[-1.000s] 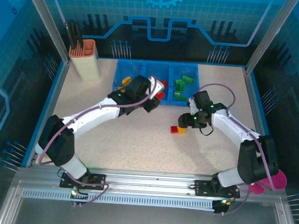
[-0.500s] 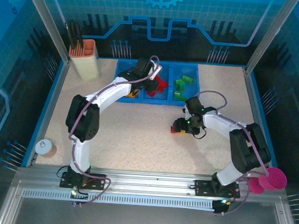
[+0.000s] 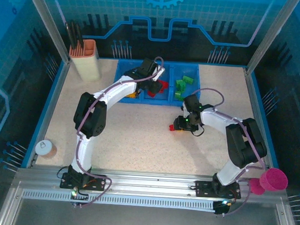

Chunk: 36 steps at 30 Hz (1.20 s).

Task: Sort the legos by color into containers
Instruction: Pick up the lego from the center of the table, then place the lego in the container.

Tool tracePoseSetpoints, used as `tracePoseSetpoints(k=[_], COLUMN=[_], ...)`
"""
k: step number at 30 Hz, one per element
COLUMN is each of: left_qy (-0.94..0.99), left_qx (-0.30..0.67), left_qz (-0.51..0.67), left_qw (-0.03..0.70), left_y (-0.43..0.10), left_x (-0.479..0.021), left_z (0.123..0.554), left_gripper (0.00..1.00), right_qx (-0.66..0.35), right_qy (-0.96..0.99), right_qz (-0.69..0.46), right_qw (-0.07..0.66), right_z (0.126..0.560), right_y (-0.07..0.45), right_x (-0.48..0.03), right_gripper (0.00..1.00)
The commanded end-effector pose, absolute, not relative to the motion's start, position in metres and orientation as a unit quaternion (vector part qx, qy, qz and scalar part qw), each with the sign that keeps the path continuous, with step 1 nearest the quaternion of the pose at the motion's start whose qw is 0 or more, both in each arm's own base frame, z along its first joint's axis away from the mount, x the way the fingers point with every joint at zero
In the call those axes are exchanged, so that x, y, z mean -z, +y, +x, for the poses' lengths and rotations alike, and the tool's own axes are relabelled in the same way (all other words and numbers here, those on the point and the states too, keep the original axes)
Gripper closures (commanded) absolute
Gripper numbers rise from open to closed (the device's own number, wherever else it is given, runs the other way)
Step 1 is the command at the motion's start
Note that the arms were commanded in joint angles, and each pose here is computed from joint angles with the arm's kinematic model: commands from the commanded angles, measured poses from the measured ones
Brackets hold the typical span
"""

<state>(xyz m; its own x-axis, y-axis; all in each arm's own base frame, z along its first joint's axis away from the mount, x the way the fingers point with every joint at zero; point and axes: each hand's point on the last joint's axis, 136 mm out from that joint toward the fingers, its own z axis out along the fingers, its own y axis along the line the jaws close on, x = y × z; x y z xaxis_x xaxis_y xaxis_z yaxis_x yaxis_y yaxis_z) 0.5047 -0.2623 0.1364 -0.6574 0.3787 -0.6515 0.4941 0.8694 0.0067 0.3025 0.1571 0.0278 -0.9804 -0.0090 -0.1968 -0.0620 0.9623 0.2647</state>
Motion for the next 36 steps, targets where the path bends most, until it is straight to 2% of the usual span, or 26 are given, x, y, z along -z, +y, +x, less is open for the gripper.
tracePoseSetpoints(k=[1,5,10,17,27,36], left_qy=[0.911,0.911,0.911,0.914,0.899,0.885], left_qx=[0.081,0.084,0.093,0.109,0.12,0.147], left_qz=[0.233,0.231,0.229,0.227,0.195,0.105], left_qw=[0.33,0.331,0.331,0.319,0.374,0.429], left_y=[-0.259,-0.259,-0.261,-0.255,-0.213,-0.134], left_x=[-0.137,-0.14,-0.144,-0.156,-0.229,-0.286], left_z=[0.506,0.504,0.501,0.476,0.413,0.341], left_gripper=[0.5,0.41,0.35,0.3,0.25,0.19], right_qx=[-0.12,-0.113,-0.107,-0.122,-0.148,-0.173], right_qy=[0.989,0.99,0.989,0.981,0.945,0.9], right_qz=[-0.033,-0.045,-0.054,-0.083,-0.152,-0.239], right_qw=[0.083,0.078,0.087,0.126,0.248,0.322], right_z=[0.291,0.282,0.28,0.291,0.363,0.445], right_y=[0.153,0.148,0.145,0.151,0.191,0.291], right_x=[-0.022,-0.023,-0.034,-0.085,-0.189,-0.231], right_gripper=[0.52,0.55,0.58,0.59,0.6,0.6])
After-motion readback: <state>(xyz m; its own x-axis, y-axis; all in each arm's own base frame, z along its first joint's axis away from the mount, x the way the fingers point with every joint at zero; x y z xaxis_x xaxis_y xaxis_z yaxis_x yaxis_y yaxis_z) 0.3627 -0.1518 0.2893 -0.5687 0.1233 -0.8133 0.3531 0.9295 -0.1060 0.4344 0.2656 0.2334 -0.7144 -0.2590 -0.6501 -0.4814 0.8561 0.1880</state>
